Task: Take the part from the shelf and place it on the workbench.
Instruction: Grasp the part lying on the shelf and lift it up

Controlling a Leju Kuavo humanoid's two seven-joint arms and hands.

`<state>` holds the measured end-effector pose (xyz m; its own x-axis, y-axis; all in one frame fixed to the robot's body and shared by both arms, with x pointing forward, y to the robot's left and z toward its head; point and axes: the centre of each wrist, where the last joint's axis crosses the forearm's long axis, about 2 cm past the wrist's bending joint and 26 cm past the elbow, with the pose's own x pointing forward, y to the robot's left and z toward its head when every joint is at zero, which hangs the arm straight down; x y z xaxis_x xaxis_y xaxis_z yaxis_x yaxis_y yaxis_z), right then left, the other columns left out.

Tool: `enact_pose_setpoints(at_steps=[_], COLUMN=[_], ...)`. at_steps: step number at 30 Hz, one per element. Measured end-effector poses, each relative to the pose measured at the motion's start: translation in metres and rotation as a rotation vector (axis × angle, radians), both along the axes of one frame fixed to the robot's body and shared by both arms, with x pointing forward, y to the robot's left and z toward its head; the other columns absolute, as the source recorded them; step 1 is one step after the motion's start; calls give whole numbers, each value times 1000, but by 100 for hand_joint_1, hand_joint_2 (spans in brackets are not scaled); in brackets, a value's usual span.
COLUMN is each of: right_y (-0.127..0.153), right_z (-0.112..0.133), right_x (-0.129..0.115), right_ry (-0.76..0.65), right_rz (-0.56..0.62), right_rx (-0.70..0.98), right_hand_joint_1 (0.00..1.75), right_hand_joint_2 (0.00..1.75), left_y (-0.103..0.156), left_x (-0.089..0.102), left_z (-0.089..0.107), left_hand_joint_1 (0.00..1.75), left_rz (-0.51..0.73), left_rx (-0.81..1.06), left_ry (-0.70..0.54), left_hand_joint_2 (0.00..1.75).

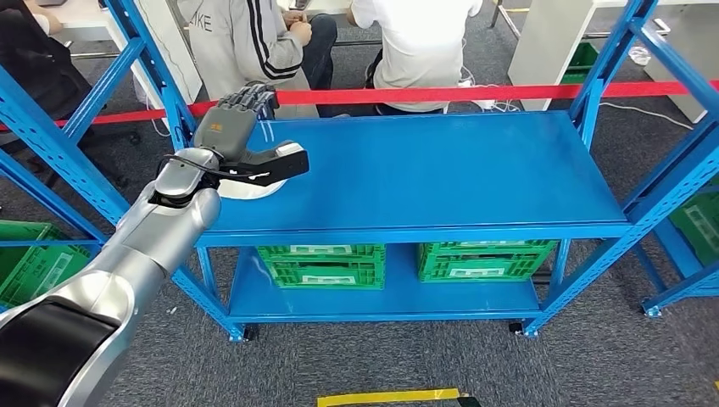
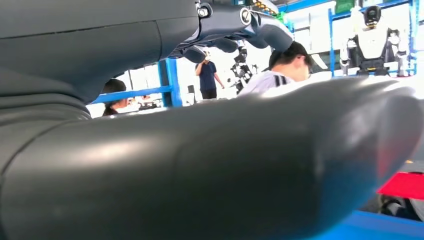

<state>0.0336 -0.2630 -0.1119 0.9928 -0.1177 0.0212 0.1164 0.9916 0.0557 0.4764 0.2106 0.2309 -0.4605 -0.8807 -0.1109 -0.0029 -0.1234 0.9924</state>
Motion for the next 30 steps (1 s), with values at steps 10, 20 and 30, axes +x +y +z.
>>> enact_pose_setpoints(at_steps=[10, 20, 30], right_y=[0, -4, -5], right_z=[0, 0, 0], right_x=[2, 2, 1], right_ry=[-3, -3, 1], right_rz=[-12, -12, 4], right_rx=[2, -5, -10], right_hand_joint_1=[0, 0, 0], right_hand_joint_2=[0, 0, 0], left_y=[-5, -8, 0], left_x=[-1, -6, -7], left_z=[-1, -12, -20], left_hand_joint_1=[0, 0, 0], left_rz=[11, 28, 82], left_rx=[-3, -24, -4], left_ry=[41, 79, 182], left_hand_joint_2=[0, 0, 0])
